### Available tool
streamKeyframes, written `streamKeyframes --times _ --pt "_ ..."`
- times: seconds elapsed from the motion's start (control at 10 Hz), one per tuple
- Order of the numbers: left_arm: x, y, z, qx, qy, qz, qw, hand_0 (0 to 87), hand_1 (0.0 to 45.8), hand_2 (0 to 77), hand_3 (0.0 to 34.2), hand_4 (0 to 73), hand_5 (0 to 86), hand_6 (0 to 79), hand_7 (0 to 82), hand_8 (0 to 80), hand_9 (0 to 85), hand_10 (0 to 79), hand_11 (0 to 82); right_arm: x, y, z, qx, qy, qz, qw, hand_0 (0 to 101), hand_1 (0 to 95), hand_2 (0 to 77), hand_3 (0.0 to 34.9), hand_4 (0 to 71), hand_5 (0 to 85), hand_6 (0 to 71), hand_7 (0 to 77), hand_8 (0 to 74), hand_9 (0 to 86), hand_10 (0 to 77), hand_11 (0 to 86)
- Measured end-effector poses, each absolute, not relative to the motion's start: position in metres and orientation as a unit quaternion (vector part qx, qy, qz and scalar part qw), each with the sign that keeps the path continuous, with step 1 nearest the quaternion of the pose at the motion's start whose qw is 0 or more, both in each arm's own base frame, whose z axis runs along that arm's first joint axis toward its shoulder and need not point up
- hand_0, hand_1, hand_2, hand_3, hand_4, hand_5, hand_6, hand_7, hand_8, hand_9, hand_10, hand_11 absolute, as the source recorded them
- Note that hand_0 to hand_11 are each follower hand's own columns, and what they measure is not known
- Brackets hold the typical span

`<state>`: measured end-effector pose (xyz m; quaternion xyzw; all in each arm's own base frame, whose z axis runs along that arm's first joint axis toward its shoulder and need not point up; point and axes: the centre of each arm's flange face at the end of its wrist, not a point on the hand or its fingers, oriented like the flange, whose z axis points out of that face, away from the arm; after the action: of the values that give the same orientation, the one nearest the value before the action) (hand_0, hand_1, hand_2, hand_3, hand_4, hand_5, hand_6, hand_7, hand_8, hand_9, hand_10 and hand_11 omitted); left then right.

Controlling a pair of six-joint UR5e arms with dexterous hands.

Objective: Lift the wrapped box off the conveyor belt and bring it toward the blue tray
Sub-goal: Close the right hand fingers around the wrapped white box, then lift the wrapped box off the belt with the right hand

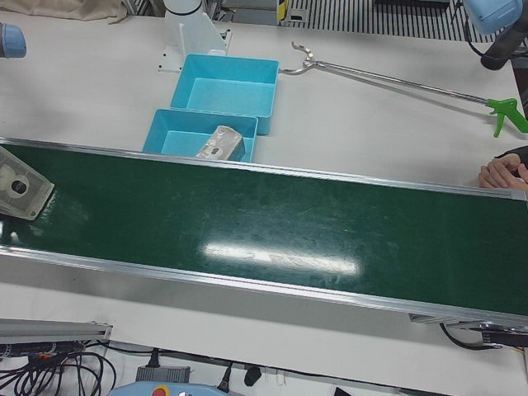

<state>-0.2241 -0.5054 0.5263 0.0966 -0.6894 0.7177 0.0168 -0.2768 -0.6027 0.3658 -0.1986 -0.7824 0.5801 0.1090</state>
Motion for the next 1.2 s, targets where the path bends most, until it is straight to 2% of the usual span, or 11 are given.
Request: streamKeyframes --times 0.2,0.3,0.6,0.7,0.8,0.9,1.0,1.1,1.2 --pt "-0.224 -0.505 0.526 0.097 -0.689 0.718 0.017 0.0 0.0 1.1 0.0 0.0 1.1 0.5 0.0 0.0 0.0 0.5 0.0 -0.276 -0.603 0.365 -0.198 -0.783 0.580 0.109 49 18.5 20.7 25.3 10.9 36.5 3.3 25.6 0.0 5.4 0.0 1.1" --pt "-0.224 -0.505 0.526 0.097 -0.689 0.718 0.017 0.0 0.0 0.5 0.0 0.0 1.1 0.5 0.0 0.0 0.0 0.5 0.0 -0.276 -0.603 0.365 -0.198 -0.783 0.580 0.108 50 18.0 22.9 26.7 10.9 36.5 3.3 25.6 0.0 6.0 0.0 1.1" --pt "-0.224 -0.505 0.526 0.097 -0.689 0.718 0.017 0.0 0.0 0.5 0.0 0.0 1.1 0.5 0.5 0.0 0.0 0.0 0.0 -0.270 -0.606 0.365 -0.194 -0.784 0.580 0.105 49 19.1 26.7 26.5 10.9 37.6 3.3 25.6 0.0 6.5 0.0 1.1" --pt "-0.224 -0.505 0.526 0.097 -0.689 0.718 0.017 0.0 0.0 0.5 0.0 0.0 1.1 0.5 0.0 0.0 0.0 0.5 0.0 -0.271 -0.606 0.366 -0.194 -0.783 0.581 0.105 52 18.5 27.8 21.5 11.5 40.9 6.5 30.0 3.3 10.4 0.0 1.1" --pt "-0.224 -0.505 0.526 0.097 -0.689 0.718 0.017 0.0 0.0 0.5 0.0 0.0 1.1 0.0 0.5 0.0 0.0 0.5 0.0 -0.274 -0.604 0.367 -0.196 -0.782 0.581 0.107 53 16.9 30.0 18.1 14.2 44.2 13.1 36.5 8.2 15.8 0.0 1.1" --pt "-0.224 -0.505 0.526 0.097 -0.689 0.718 0.017 0.0 0.0 0.5 0.0 0.0 1.1 0.5 0.0 0.0 0.0 0.5 0.0 -0.279 -0.603 0.368 -0.198 -0.781 0.582 0.109 53 16.9 30.0 18.1 14.2 44.2 13.1 36.5 8.2 15.8 0.0 1.1" --pt "-0.224 -0.505 0.526 0.097 -0.689 0.718 0.017 0.0 0.0 1.1 0.0 0.0 1.1 0.5 0.0 0.0 0.0 0.5 0.0 -0.282 -0.602 0.368 -0.199 -0.779 0.584 0.110 53 12.5 32.2 13.2 17.5 49.1 16.4 40.9 15.8 22.9 3.8 3.8" --pt "-0.224 -0.505 0.526 0.097 -0.689 0.718 0.017 0.0 0.0 0.5 0.0 0.0 1.1 0.5 0.0 0.0 0.0 0.5 0.0 -0.280 -0.602 0.367 -0.197 -0.780 0.584 0.108 55 11.5 32.7 10.4 20.2 56.2 18.5 42.5 21.8 31.6 9.3 13.1" --pt "-0.224 -0.505 0.526 0.097 -0.689 0.718 0.017 0.0 0.0 0.5 0.0 0.0 1.1 0.5 0.0 0.0 0.0 0.5 0.0 -0.275 -0.604 0.362 -0.195 -0.782 0.582 0.104 55 11.5 32.7 10.4 20.2 56.2 18.5 42.5 21.8 31.6 9.3 13.1"
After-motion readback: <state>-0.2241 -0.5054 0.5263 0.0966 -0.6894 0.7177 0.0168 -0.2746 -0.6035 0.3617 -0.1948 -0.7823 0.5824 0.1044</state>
